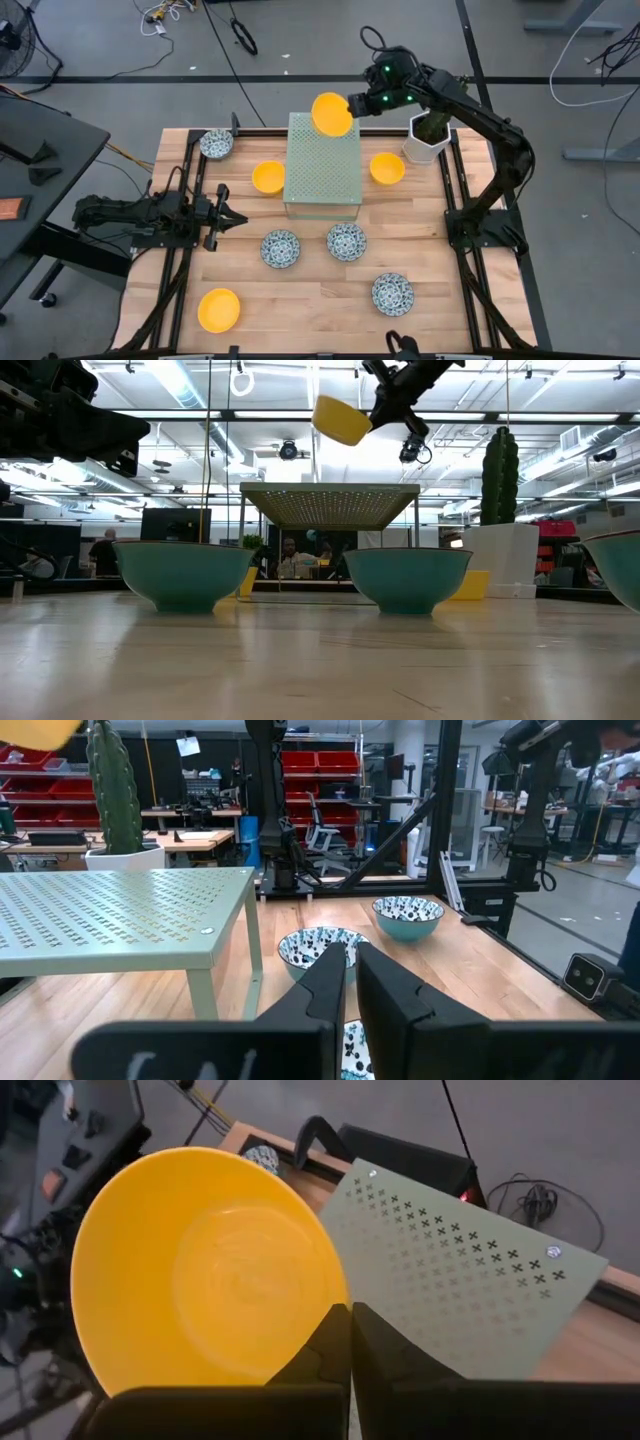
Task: Pick & Place Mini bowls
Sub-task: Put the yellow bowl on the shelf
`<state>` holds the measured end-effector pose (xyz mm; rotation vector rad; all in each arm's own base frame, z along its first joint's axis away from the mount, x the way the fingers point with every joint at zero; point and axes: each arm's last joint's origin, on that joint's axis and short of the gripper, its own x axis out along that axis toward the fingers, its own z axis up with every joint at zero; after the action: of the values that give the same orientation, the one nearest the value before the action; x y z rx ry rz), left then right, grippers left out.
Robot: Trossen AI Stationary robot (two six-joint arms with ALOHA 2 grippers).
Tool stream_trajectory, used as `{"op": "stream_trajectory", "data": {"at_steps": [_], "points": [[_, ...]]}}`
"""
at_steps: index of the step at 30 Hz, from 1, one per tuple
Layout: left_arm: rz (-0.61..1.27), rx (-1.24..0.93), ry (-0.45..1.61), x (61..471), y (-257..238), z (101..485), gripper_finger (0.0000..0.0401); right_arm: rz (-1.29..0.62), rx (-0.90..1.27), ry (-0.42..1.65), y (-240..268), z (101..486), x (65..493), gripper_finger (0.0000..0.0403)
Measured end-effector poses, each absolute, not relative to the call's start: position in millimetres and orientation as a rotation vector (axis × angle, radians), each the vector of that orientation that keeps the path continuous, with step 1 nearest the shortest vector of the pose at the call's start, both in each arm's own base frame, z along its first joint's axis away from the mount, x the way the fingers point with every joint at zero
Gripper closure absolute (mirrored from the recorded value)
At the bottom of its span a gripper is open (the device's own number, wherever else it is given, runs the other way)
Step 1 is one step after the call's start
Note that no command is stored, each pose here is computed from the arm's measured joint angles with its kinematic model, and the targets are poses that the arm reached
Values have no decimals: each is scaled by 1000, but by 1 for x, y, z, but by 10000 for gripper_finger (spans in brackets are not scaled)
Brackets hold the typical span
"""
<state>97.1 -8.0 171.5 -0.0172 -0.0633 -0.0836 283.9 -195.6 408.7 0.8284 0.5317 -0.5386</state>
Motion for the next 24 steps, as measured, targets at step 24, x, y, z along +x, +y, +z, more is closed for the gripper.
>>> {"op": "stream_trajectory", "data": {"at_steps": [24], "points": [[-84,-17,-63,97,-8,172,367,-682,979,394,-208,413,280,403]]}}
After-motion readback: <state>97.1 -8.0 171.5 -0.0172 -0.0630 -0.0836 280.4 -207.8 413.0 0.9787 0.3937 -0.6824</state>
